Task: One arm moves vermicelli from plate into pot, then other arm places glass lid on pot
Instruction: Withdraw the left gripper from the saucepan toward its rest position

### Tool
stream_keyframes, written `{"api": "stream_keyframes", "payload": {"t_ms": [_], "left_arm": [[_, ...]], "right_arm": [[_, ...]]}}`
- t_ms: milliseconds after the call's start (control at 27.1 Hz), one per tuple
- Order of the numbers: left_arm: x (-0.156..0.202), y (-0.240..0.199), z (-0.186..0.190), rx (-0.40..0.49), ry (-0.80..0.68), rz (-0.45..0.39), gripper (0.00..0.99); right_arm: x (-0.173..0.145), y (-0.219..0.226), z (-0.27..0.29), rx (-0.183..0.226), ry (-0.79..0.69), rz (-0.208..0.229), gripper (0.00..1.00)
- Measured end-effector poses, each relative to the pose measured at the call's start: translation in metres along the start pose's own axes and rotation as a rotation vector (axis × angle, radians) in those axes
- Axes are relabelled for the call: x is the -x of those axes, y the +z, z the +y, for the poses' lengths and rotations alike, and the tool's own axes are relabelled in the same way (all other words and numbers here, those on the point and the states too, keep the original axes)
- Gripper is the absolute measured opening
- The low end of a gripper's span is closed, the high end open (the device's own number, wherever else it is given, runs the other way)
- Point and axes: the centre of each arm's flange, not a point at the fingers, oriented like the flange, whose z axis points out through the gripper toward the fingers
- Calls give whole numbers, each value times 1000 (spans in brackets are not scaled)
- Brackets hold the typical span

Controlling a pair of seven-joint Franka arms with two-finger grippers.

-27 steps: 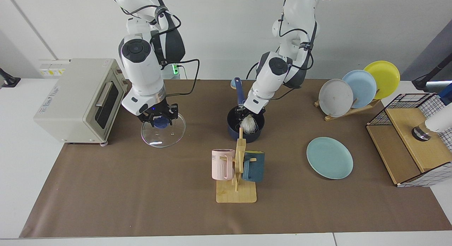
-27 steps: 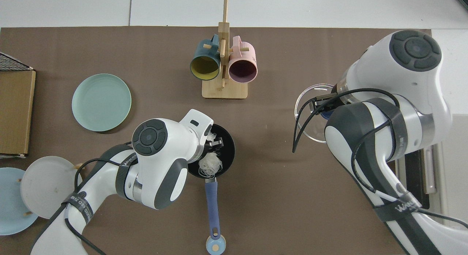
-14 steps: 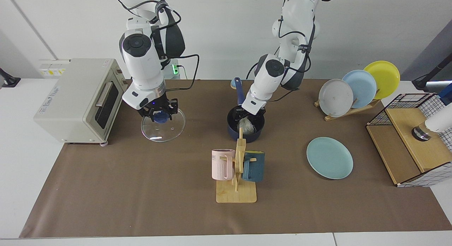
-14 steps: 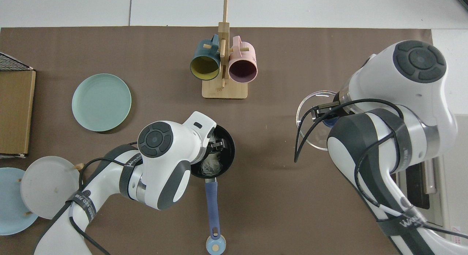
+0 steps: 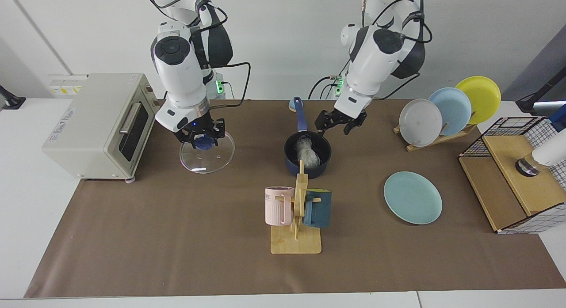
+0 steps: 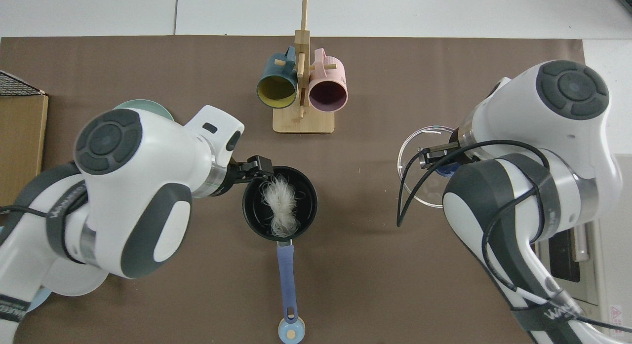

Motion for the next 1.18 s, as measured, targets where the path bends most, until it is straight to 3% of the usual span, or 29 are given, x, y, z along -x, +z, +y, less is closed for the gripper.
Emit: {"api": "stream_keyframes", "payload": {"t_ms": [259,554,850,1182], "left_arm": [[-17,-80,-88,-29,53,21,987],[-31,-115,-164,-93,114,47,987],[-43,-134,-215,-133,193,71,982],[-52,-121,-223,-156,218,45,991]], "right_arm": [[12,-4,-71,-27,-22,8,661],[29,-1,-157,-61,29,53,661],[46,48,-245,32,107,74,661],[42,74,-292,27,151,89,661]]}}
